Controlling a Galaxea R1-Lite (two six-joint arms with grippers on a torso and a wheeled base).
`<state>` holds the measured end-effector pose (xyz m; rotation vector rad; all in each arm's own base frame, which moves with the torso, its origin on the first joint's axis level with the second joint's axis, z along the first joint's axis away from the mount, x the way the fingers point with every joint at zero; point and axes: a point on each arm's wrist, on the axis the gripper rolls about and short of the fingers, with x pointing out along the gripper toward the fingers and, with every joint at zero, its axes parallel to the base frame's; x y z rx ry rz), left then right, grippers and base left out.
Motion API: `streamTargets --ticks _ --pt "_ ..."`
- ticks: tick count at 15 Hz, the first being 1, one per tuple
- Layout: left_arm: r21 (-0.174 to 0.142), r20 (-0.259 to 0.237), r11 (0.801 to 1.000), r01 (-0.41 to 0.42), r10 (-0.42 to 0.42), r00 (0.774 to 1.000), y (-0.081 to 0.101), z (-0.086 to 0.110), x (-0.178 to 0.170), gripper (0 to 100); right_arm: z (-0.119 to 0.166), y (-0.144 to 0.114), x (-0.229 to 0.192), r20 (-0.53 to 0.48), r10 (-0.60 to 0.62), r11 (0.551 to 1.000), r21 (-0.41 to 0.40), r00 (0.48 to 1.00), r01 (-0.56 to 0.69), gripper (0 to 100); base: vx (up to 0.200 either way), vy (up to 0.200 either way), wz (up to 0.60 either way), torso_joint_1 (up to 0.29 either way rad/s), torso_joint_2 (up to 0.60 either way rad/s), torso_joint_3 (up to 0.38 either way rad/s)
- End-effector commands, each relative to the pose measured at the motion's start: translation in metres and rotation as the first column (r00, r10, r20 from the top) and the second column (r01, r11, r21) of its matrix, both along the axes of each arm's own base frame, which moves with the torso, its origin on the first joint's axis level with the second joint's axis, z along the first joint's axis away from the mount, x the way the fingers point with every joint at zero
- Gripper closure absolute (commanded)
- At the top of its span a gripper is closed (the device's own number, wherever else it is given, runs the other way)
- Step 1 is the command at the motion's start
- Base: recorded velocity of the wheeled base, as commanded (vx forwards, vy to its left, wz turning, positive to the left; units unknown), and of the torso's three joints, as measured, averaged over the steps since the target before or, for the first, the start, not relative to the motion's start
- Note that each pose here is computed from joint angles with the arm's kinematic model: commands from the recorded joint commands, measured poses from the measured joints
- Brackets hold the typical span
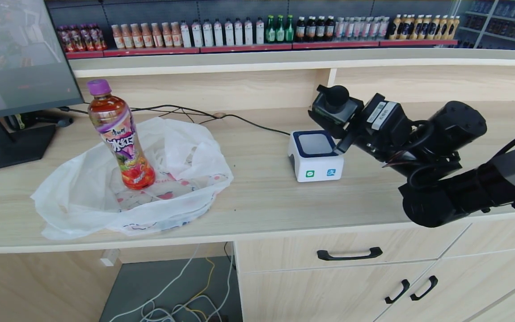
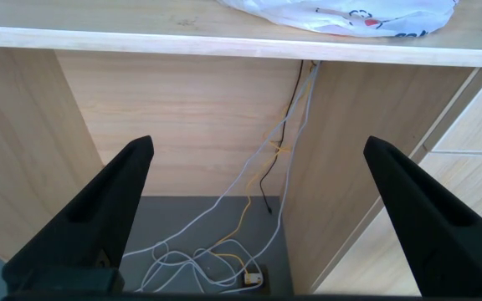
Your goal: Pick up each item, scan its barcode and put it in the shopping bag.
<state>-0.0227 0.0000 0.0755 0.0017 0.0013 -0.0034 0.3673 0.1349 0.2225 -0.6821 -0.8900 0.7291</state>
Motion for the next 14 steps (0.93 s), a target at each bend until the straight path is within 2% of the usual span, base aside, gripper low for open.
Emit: streamTargets --ticks 1,3,7,12,13,14 --pt "0.000 0.000 1.000 0.000 0.000 1.000 0.000 0.000 0.000 0 0.018 -0.004 -0.014 0.033 -0.001 1.000 0.014 0.999 0.000 100 0.000 0.000 0.00 0.000 0.00 0.000" --pt "0.000 0.000 1.000 0.000 0.000 1.000 0.000 0.000 0.000 0 0.022 -0.008 -0.023 0.025 0.002 1.000 0.021 1.000 -0.002 100 0.000 0.000 0.00 0.000 0.00 0.000" --pt "0.000 0.000 1.000 0.000 0.000 1.000 0.000 0.000 0.000 0 0.033 -0.018 -0.044 -0.112 -0.060 0.968 0.236 0.992 0.085 100 0.000 0.000 0.00 0.000 0.00 0.000" --pt "0.000 0.000 1.000 0.000 0.000 1.000 0.000 0.000 0.000 0 0.045 -0.021 -0.053 -0.238 0.048 0.912 0.406 0.970 0.054 100 0.000 0.000 0.00 0.000 0.00 0.000" --pt "0.000 0.000 1.000 0.000 0.000 1.000 0.000 0.000 0.000 0 0.045 -0.023 -0.053 -0.248 0.046 0.906 0.419 0.968 0.065 100 0.000 0.000 0.00 0.000 0.00 0.000" --pt "0.000 0.000 1.000 0.000 0.000 1.000 0.000 0.000 0.000 0 0.041 -0.027 -0.059 -0.304 0.034 0.874 0.471 0.952 0.119 100 0.000 0.000 0.00 0.000 0.00 0.000"
